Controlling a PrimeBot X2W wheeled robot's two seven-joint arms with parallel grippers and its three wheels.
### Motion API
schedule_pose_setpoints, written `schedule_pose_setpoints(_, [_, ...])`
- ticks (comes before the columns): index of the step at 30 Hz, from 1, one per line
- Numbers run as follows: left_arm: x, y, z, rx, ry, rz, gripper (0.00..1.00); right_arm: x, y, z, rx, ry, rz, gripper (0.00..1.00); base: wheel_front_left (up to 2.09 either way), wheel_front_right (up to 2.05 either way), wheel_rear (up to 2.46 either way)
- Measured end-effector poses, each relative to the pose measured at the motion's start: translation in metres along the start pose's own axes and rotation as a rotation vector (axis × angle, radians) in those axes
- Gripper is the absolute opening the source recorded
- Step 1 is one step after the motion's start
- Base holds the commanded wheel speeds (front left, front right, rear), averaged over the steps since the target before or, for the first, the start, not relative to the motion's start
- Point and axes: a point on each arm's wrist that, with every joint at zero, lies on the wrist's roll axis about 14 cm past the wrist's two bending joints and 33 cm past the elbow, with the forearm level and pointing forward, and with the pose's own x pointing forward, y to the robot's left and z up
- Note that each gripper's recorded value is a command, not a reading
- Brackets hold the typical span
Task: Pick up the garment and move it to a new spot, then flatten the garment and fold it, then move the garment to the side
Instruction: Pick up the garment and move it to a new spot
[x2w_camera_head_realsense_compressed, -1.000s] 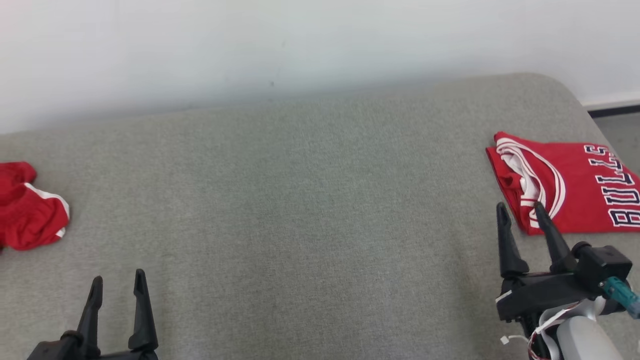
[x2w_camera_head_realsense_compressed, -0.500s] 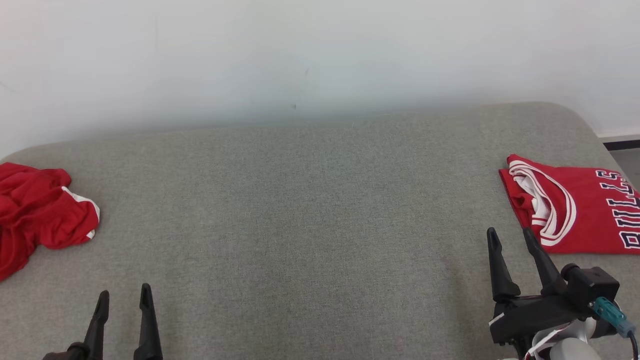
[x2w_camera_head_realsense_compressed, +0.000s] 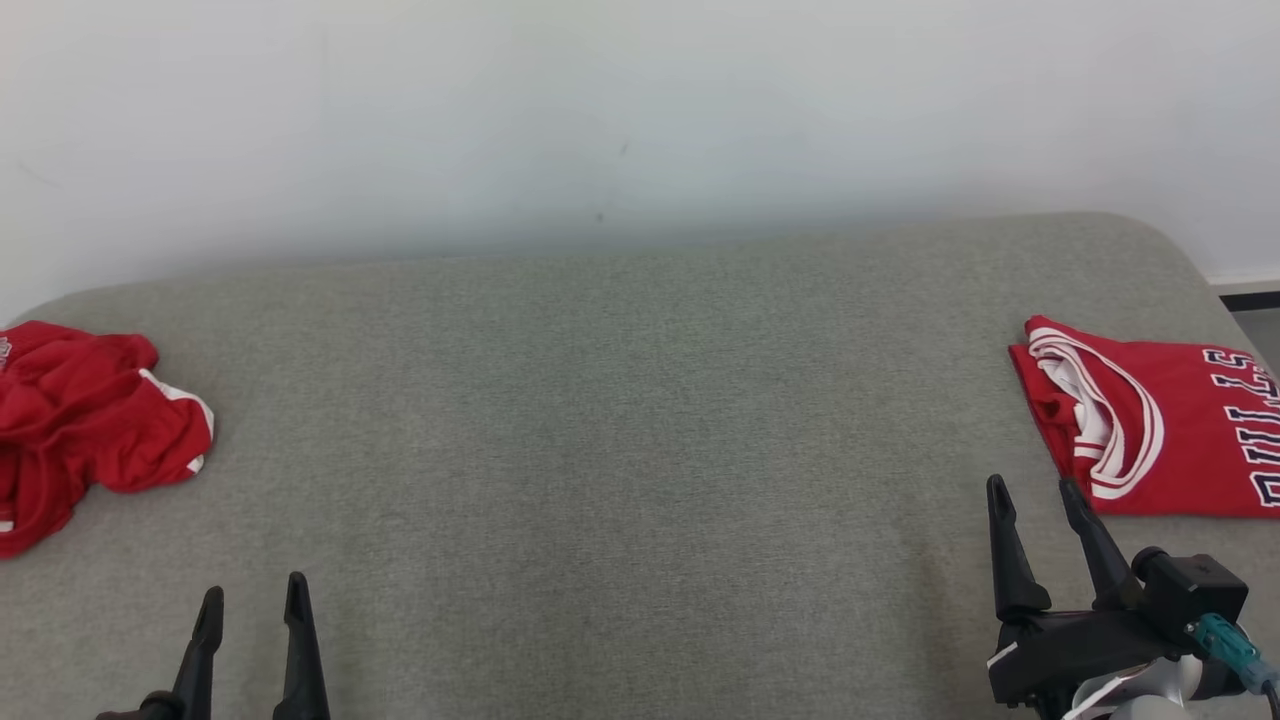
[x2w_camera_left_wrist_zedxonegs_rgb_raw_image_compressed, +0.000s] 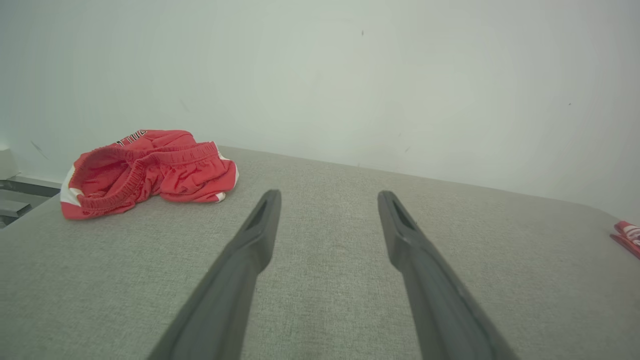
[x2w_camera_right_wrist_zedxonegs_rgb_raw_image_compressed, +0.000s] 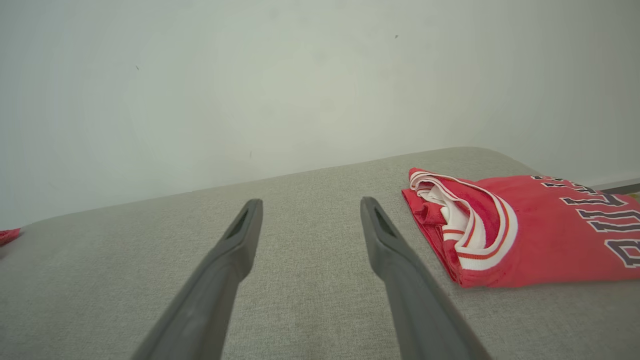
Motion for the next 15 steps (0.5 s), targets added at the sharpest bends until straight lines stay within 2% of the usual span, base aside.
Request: schedule_pose_setpoints(15, [-0.029, 0.046, 0.007, 0.021, -0.010, 0.151, 1.00, 0.024, 0.061, -0.017, 0.007, 0.042, 0.170, 1.00, 0.00, 0.00, 0.00])
